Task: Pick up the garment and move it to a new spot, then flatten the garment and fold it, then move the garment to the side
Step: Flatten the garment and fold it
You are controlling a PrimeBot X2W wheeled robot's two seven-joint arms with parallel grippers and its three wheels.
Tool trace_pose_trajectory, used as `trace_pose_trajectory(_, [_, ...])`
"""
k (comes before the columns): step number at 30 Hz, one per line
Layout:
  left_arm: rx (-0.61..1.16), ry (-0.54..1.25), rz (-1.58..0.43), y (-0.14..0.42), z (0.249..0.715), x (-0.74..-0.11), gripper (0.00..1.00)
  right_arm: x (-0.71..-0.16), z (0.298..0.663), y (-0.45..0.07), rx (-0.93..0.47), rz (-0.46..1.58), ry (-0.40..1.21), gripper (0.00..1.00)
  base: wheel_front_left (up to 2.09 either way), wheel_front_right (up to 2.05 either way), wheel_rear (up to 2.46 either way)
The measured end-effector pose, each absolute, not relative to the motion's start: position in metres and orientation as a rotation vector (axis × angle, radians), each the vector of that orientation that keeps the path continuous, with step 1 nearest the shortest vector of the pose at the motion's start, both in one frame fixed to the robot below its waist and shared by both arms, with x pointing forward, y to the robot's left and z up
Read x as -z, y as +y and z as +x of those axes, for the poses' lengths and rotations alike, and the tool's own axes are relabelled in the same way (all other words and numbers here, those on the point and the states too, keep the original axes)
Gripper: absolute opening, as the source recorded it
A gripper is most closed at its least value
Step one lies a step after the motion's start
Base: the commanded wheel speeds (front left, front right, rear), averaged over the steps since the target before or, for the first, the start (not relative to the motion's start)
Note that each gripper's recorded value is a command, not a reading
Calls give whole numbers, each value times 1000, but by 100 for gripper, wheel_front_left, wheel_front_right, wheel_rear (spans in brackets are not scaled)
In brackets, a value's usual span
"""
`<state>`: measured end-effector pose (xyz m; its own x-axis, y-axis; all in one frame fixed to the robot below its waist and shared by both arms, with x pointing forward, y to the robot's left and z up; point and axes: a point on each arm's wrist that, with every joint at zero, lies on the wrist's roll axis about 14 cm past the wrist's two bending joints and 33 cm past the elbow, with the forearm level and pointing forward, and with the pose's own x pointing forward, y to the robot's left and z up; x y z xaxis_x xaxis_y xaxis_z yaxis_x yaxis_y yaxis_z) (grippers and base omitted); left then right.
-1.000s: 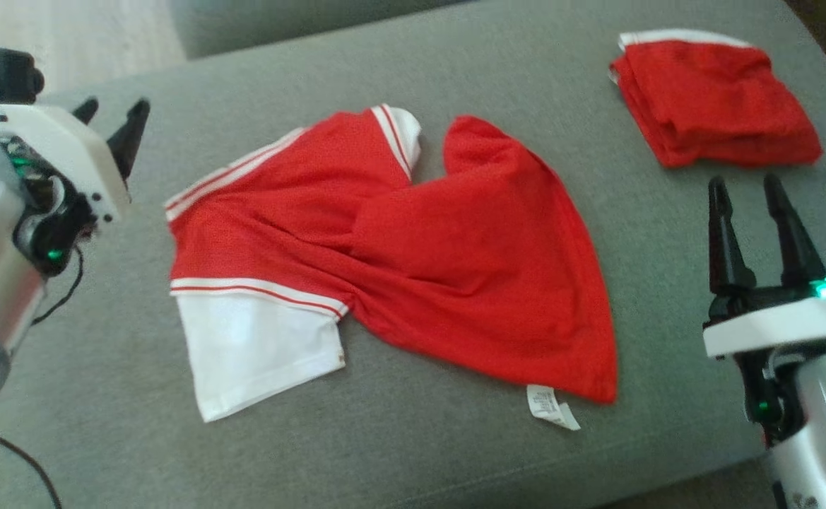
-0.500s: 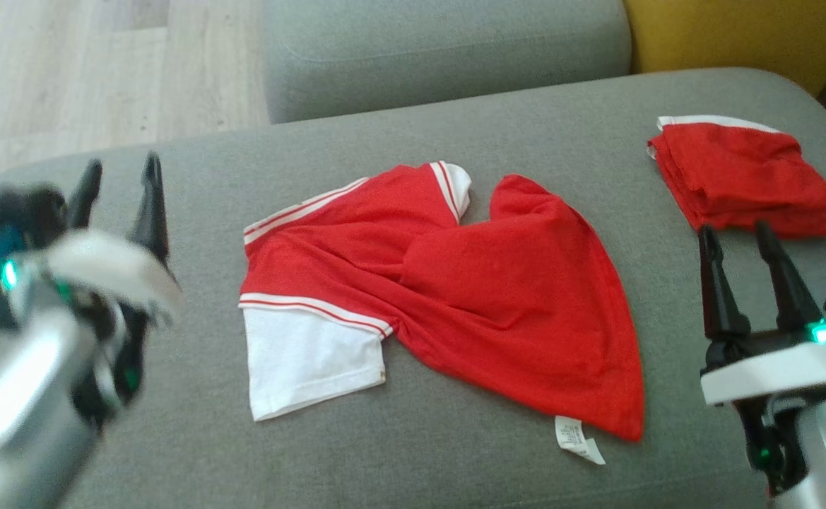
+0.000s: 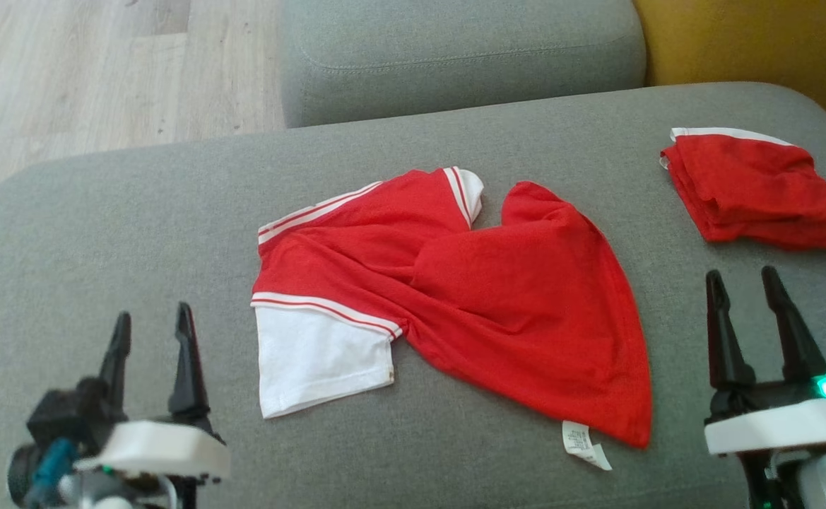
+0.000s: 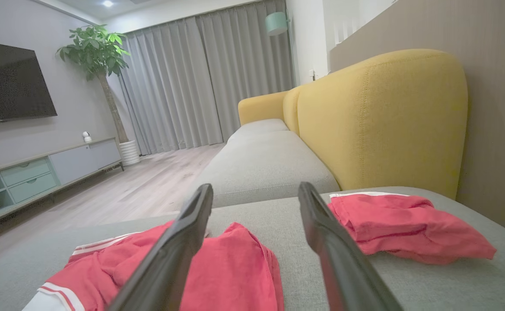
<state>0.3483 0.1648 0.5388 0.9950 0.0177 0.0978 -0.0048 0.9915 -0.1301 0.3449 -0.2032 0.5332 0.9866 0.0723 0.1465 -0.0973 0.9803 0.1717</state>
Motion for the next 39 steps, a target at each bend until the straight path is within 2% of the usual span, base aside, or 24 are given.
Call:
trace_pose_trajectory(22, [31,-80,-140,152,347,-520,100,-529,339,-213,-54,147,-119,100,0,0,0])
trace_pose_trajectory(27, [44,121,-144,151,345,-481,100,-486,337,-209,-73,159,147,100,0,0,0])
trace_pose_trajectory(28, [44,121,-144,151,345,-481,100,-486,337,-209,-73,159,147,100,0,0,0])
trace_pose_trajectory(29, [46,167,-148,151,344,-473,100,-472,334,-207,-81,157,232,100,0,0,0])
trace_pose_trajectory(33, [78,390,-147,144,334,-435,100,-411,303,-196,-117,171,585,100,0,0,0])
trace_pose_trajectory(36, [120,486,-143,134,328,-419,100,-379,277,-187,-118,234,773,100,0,0,0])
trace_pose_trajectory(39, [164,580,-140,125,321,-401,100,-366,270,-185,-102,269,855,100,0,0,0])
